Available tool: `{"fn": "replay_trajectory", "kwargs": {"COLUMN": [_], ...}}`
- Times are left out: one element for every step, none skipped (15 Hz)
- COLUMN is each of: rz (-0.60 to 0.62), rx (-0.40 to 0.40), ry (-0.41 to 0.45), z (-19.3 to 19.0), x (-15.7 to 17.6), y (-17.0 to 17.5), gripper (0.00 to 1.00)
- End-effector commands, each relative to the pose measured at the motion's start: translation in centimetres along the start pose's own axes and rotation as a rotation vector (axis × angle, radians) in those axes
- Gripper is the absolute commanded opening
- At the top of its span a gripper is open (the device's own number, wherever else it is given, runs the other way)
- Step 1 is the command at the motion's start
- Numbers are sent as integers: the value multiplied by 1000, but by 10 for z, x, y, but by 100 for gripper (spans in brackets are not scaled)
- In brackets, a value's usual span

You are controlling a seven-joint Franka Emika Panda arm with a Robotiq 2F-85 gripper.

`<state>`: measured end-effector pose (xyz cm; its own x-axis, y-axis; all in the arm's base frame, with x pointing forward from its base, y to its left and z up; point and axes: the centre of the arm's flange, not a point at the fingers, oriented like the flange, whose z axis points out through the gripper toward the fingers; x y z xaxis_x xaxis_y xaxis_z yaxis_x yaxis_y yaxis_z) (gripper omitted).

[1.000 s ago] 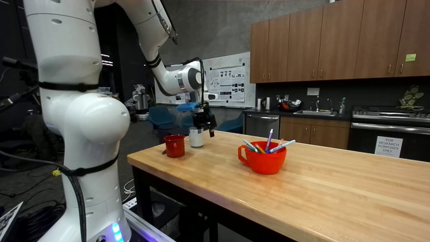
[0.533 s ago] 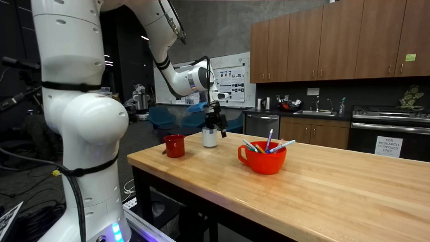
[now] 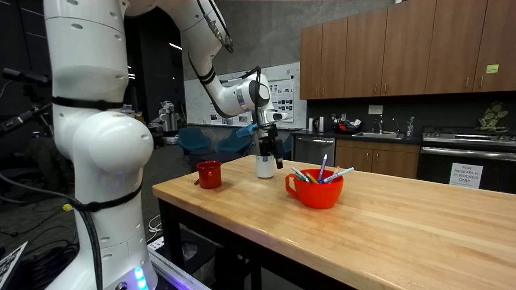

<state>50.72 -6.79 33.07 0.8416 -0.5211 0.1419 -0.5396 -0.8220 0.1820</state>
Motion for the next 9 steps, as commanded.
{"fn": "replay_trajectory", "kwargs": {"rz": [-14,-27,-35,-41,-40,-39,-35,-29,-22], "rx": [114,157,185,192,188,185,186,188,189], "ry": [-10,-11,-7,6,20,33,37,43,47], "z": [-16,-22,-27,-33,-38,-43,-47,-53,-57], "x": [-6,-7,-8,-10,-11,-12,-14,-15,-17], "y": [-4,-7,-10,-12,-11,-8,-4,1,7], "gripper": [100,100,100,100,100,100,100,100,100]}}
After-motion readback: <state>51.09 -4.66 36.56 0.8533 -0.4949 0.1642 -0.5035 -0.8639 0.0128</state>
